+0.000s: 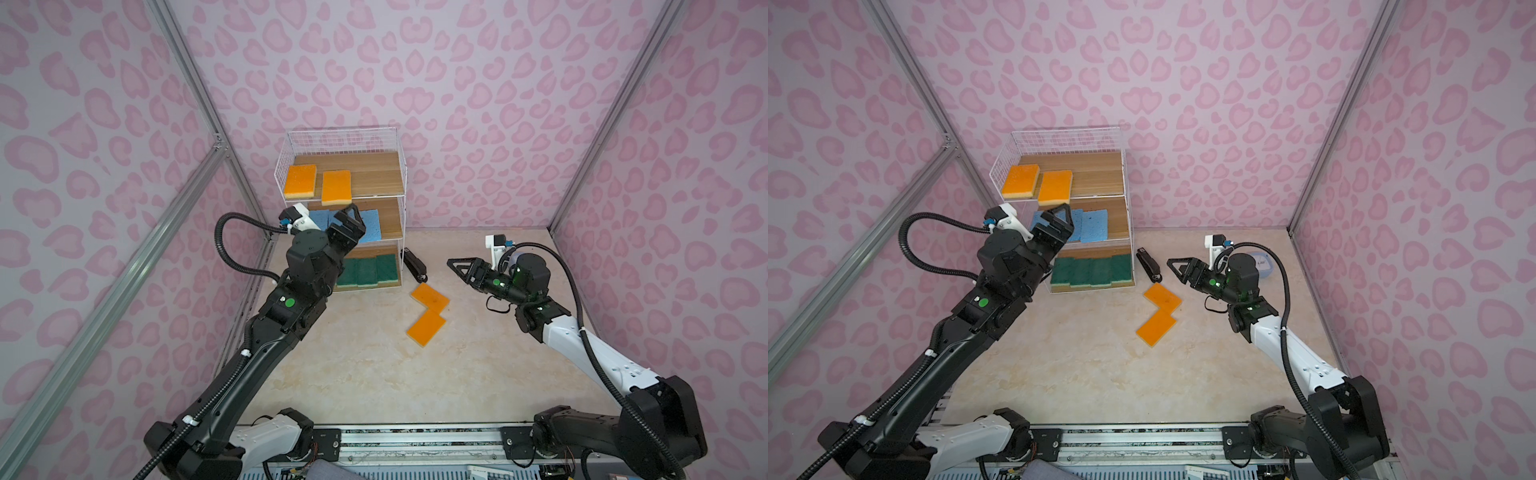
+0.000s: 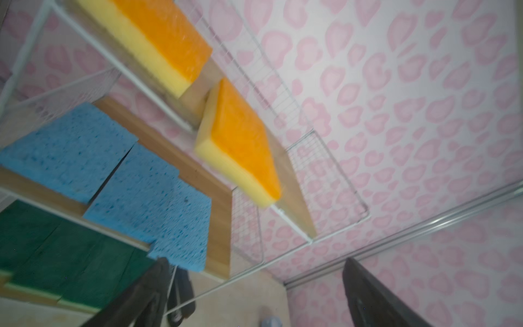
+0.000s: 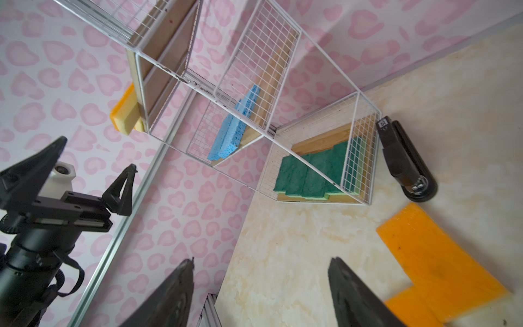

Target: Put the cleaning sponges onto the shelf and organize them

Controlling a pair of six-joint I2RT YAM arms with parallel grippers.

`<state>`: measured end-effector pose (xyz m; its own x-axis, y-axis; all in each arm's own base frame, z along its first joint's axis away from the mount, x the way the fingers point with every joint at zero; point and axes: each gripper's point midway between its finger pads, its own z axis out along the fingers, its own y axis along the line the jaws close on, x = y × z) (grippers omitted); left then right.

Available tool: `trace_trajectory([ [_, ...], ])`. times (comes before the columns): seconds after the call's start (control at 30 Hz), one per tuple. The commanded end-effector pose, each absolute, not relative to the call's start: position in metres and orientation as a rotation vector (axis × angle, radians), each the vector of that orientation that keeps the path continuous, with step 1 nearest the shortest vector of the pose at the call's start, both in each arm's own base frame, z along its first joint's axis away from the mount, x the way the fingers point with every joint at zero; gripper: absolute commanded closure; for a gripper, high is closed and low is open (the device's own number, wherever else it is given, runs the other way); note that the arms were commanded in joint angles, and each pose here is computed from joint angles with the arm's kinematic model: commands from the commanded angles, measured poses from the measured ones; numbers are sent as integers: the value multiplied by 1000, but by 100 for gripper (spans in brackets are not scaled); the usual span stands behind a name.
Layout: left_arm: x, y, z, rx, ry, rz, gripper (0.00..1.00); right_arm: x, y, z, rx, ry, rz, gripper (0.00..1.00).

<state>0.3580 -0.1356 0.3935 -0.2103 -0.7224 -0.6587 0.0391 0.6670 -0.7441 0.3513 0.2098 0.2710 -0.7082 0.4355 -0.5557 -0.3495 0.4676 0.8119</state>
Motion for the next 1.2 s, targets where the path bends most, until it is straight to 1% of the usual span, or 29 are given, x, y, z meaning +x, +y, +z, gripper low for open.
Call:
trace_trajectory([
  [0.0,333,-154,336,-383,1834,-785,21,344,201,235,49,2088,1176,24],
  [0.03,326,-158,316,-353,1886,-790,27,343,200,229,48,2106,1161,24],
  [0.1,313,-166,272,-292,2007,-776,34,339,197,214,52,2143,1140,24],
  [0.2,298,-181,209,-238,2176,-785,40,336,197,198,83,2168,1151,24],
  [0.27,290,-195,179,-203,2254,-819,43,335,198,193,103,2168,1176,24],
  [0.37,281,-217,151,-116,2325,-828,43,332,199,185,114,2184,1189,24],
  [0.53,274,-250,134,16,2376,-821,43,327,195,177,129,2206,1166,24],
  [0.67,271,-270,103,79,2480,-805,50,322,193,173,124,2222,1156,24],
  [0.77,270,-279,83,86,2534,-813,51,319,189,172,121,2228,1138,24],
  [0.9,276,-292,69,117,2569,-792,51,318,184,173,123,2225,1134,24],
  [0.97,280,-296,70,122,2566,-786,53,317,184,174,124,2224,1140,24],
  [1.07,286,-293,86,110,2518,-779,53,318,185,181,107,2214,1146,24],
  [1.17,288,-280,130,91,2391,-781,50,317,183,187,83,2216,1108,24],
])
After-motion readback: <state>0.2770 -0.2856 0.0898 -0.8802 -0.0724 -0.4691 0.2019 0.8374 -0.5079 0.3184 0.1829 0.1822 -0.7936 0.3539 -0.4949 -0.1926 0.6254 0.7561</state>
